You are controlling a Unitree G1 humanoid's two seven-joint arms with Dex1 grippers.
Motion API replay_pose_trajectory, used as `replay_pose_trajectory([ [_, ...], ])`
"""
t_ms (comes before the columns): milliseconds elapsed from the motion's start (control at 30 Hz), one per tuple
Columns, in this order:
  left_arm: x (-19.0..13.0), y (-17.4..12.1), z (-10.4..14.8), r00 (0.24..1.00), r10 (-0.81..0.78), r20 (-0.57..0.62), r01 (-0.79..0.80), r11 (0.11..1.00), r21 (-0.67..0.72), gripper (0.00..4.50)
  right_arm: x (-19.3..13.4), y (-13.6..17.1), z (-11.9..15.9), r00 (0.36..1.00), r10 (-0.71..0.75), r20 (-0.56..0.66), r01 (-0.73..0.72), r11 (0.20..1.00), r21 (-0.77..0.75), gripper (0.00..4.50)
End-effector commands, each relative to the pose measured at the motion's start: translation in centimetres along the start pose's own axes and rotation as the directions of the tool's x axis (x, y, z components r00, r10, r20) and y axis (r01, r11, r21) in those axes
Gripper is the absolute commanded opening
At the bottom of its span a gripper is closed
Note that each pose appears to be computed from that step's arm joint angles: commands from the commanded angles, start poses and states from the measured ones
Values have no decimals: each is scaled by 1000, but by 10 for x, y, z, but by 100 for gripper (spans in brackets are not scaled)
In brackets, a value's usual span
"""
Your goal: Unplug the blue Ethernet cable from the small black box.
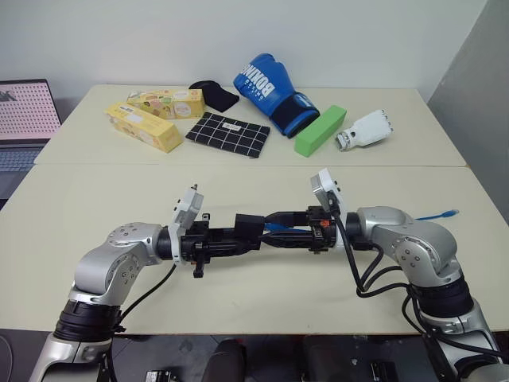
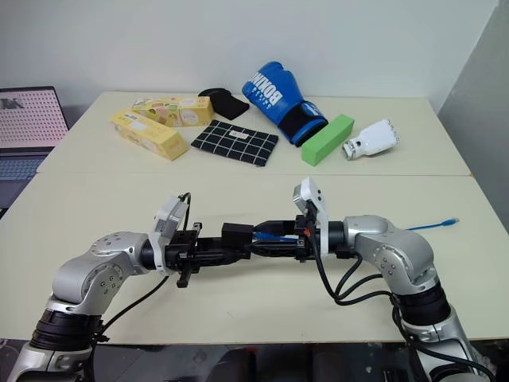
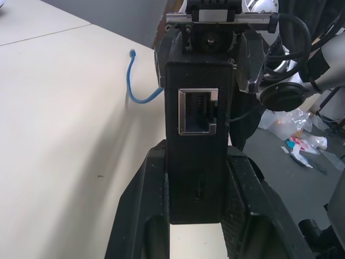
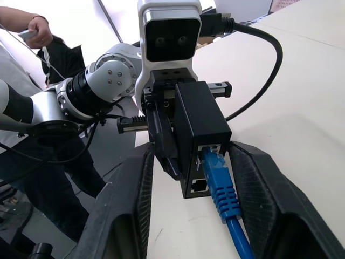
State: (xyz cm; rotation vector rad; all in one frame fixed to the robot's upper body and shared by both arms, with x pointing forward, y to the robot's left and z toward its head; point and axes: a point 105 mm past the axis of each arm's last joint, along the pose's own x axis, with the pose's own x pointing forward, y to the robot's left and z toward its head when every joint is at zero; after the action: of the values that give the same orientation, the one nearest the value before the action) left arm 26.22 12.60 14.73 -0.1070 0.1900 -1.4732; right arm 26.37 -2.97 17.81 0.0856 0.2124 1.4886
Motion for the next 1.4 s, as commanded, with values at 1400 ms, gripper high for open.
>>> replay_pose_trajectory([
  [1400,2,-4,2,999,-19,35,18,1000,17,80,-7,5,5,999,14,36,-15,1000,25,225],
])
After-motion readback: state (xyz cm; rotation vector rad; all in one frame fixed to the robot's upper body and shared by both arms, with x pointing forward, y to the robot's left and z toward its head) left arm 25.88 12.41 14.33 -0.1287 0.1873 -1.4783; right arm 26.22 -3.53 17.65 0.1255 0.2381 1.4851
